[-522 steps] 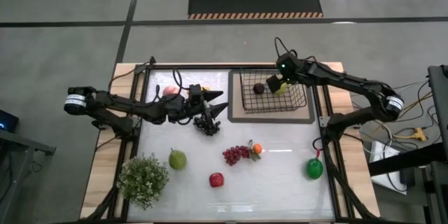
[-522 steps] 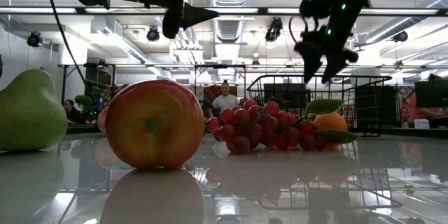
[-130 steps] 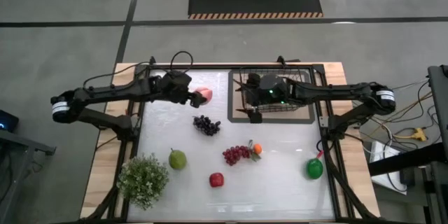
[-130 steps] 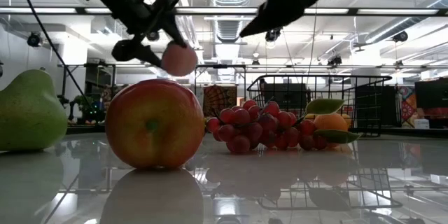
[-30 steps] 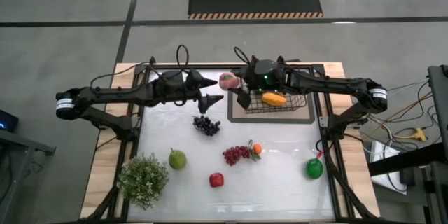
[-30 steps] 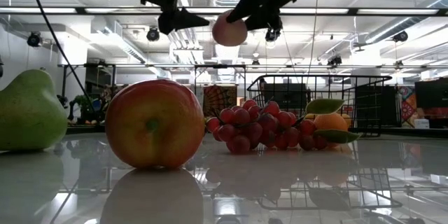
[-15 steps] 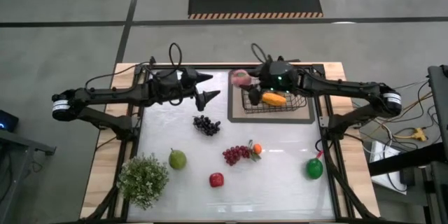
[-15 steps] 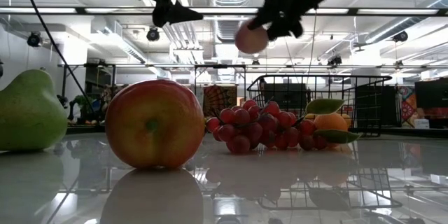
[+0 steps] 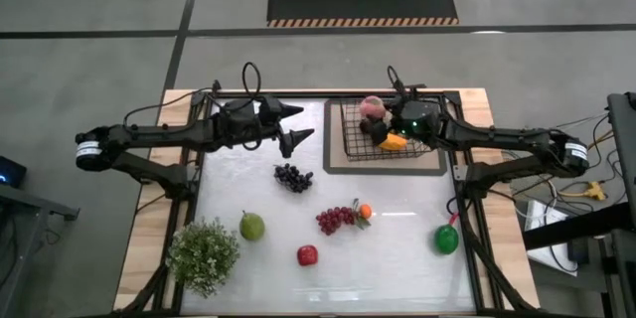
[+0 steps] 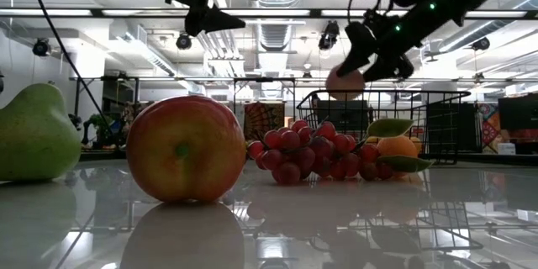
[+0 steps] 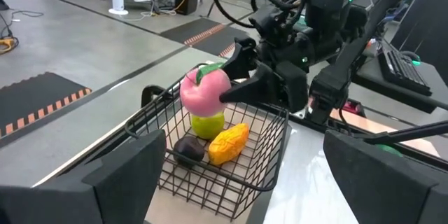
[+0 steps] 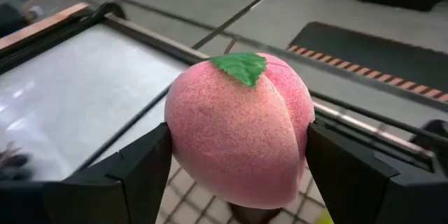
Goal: Build produce basket
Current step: Put the peach into the black basket
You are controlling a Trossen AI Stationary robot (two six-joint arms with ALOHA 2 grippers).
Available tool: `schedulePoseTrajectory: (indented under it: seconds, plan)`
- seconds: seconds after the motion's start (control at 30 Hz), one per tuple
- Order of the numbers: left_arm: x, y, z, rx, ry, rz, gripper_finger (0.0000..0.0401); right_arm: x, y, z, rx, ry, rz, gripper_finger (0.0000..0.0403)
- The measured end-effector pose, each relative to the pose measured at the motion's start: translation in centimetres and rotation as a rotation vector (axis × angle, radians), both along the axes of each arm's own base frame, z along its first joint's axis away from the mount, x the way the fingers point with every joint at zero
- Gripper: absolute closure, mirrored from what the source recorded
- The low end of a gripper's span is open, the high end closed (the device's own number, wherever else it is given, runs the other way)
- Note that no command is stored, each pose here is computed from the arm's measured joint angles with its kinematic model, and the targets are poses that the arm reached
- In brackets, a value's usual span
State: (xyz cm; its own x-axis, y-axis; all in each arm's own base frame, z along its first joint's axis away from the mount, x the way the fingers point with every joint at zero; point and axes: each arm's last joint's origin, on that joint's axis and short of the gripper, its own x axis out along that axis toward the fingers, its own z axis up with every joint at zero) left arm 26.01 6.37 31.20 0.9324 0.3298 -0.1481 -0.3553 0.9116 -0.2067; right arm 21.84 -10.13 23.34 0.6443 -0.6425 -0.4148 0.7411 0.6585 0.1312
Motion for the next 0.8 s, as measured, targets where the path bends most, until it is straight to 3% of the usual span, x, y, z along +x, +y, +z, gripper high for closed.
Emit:
schedulePoseTrajectory:
  seconds: [0.23, 0.37, 0.8]
  plan:
    - [0.7, 0.2, -0.8, -0.006, 0.023, 0.000, 0.0032, -0.6, 0.1, -1.3, -0.029, -0.087, -0.057, 0.0115]
    - [1.0, 0.3, -0.9, -0.001, 0.014, 0.000, 0.0032, -0.9, 0.0, -2.8, -0.019, -0.054, -0.164, 0.0115]
    - [1.2, 0.3, -1.0, 0.003, 0.007, -0.001, 0.0032, -0.3, -0.5, -6.0, 0.016, 0.043, -0.284, 0.0115]
